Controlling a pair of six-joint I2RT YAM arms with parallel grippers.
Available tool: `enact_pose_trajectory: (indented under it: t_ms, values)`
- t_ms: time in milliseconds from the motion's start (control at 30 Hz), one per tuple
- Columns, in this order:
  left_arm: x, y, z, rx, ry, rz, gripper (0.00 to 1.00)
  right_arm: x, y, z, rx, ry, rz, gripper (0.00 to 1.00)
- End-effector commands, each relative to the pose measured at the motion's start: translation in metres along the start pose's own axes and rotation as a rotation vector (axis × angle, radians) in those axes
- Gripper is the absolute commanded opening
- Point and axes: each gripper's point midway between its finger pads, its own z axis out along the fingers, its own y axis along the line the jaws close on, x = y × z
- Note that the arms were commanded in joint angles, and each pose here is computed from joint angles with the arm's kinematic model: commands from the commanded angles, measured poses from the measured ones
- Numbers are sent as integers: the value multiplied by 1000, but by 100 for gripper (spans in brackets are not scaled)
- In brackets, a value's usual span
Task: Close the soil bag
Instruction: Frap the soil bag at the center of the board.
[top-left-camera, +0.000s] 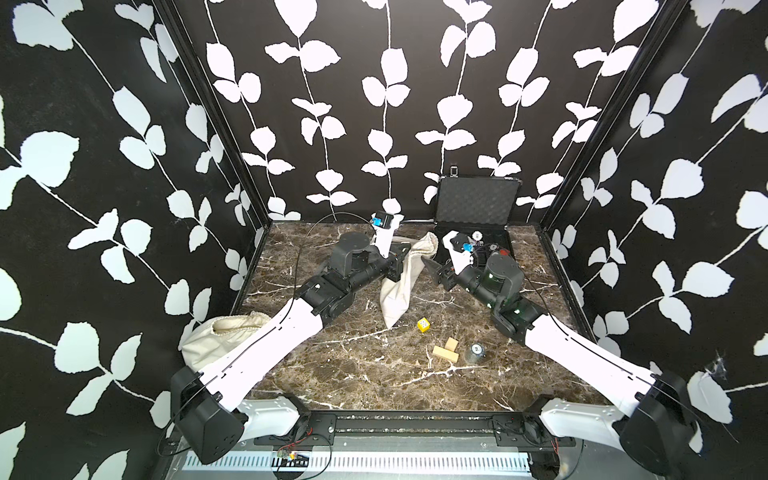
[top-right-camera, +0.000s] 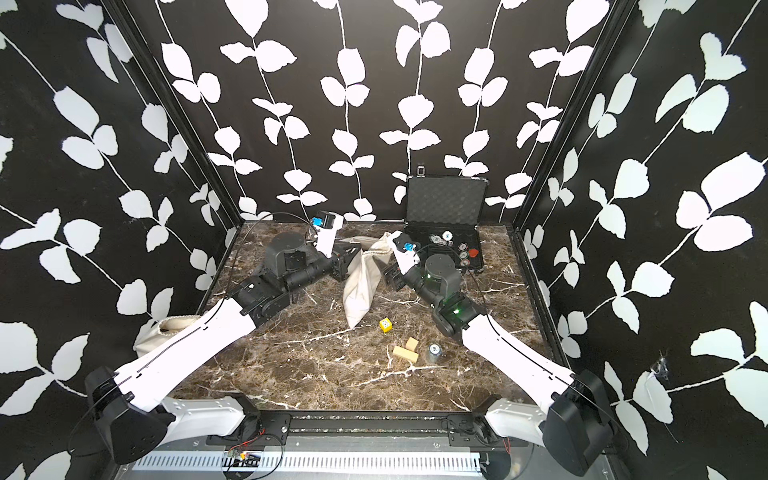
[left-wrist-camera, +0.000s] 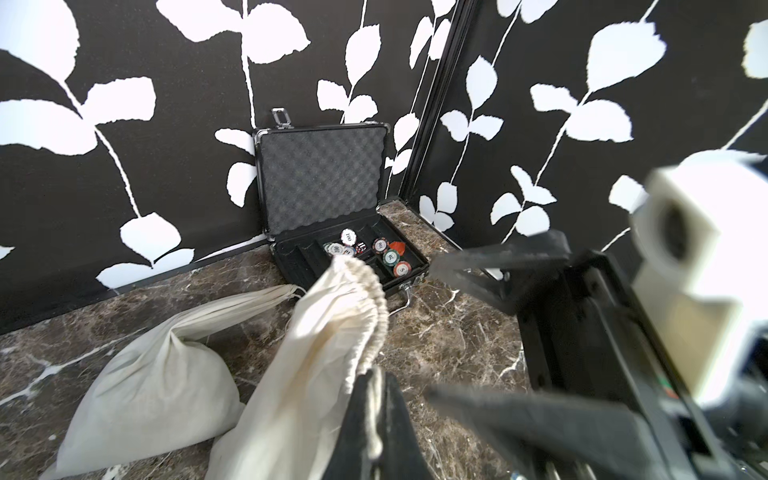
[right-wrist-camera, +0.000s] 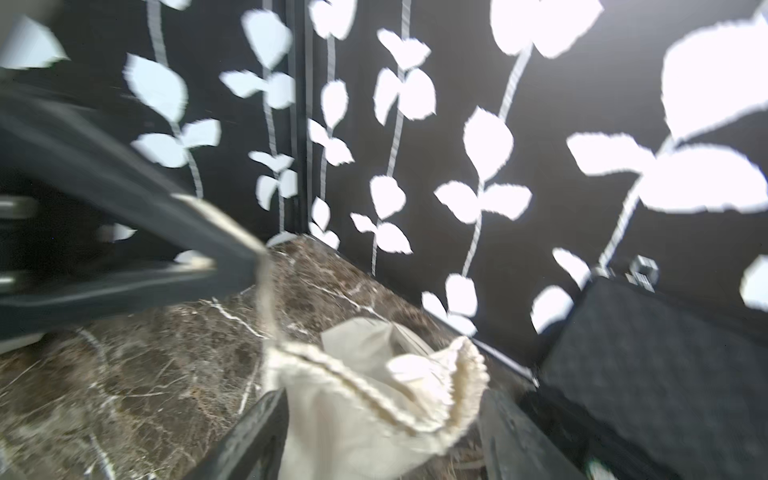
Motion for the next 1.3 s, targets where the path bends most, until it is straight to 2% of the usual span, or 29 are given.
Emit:
enact_pose_trajectory:
  t_ms: [0,133,267,467,567,667,833,933,1033,1100,1200,1267]
  values:
    - [-27,-13,-14,51,-63,-1,0,-26,14,5,-54,-93,-114,74]
    - [-31,-18,-18,75,-77,-8,0,-34,28,18,-147,-113,-129,60]
    - [-33,-19,-21,81,-81,-9,0,-42,37,28,-191,-142,-130,52]
    - [-48,-25,-40,103,-125,-2,0,-23,17,48,-94,-63,-161,19]
    - [-68,-24,-66,138,-179,-28,0,11,-5,61,-35,48,-157,14]
    - [-88,-27,-94,148,-237,-16,0,54,-35,72,42,183,-149,14]
    - [-118,-29,-142,101,-327,28,0,146,-88,77,190,494,-103,14]
    - [-132,-22,-167,30,-371,45,0,174,-111,67,244,593,-76,16]
    - [-140,-17,-183,-23,-401,53,0,164,-123,52,289,598,-98,18]
    - [-141,-13,-188,-54,-408,49,0,137,-129,38,322,561,-123,18]
    - [-143,-8,-190,-78,-413,42,0,76,-133,9,361,475,-155,16]
    - [-143,-4,-188,-89,-410,31,0,53,-134,-6,385,440,-179,15]
